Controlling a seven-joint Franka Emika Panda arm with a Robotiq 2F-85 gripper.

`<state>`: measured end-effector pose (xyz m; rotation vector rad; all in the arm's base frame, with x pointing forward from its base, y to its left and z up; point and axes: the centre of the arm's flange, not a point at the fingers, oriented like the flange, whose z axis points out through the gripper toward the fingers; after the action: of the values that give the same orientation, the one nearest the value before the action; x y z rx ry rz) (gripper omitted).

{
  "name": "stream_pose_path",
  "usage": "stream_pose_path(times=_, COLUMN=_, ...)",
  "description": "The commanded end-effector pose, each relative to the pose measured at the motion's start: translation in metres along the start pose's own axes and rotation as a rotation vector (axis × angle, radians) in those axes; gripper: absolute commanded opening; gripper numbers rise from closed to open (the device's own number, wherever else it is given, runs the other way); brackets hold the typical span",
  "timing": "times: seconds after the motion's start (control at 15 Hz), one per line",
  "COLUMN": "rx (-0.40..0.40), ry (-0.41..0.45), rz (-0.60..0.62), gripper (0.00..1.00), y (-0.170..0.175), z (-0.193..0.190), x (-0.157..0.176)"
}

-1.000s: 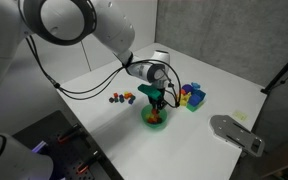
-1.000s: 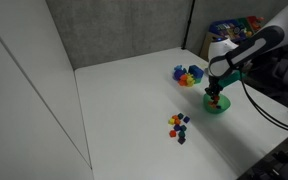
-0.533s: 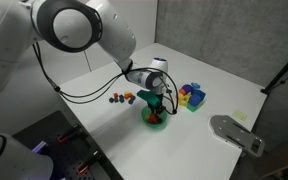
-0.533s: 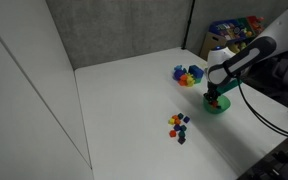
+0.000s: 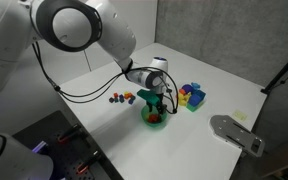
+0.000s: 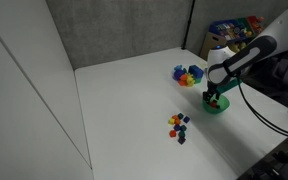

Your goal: Put the orange toy cube in the bowl

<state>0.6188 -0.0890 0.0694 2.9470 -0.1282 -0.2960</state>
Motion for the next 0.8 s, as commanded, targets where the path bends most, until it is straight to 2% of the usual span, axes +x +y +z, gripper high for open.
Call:
stream_pose_path(times=0.0, rx=0.044, ry=0.026, rz=-0.002, gripper=1.0, y=0.007, z=-0.03, x=-0.003)
stream_pose_path(times=0.47, rx=0.069, ry=0.098, rz=-0.027, gripper=1.0, y=-0.001, z=-0.1, x=-0.012)
stream_pose_path(times=0.73, rx=0.1, ry=0.064, rz=-0.074, gripper=1.0, y=-0.017, z=-0.136, x=-0.037)
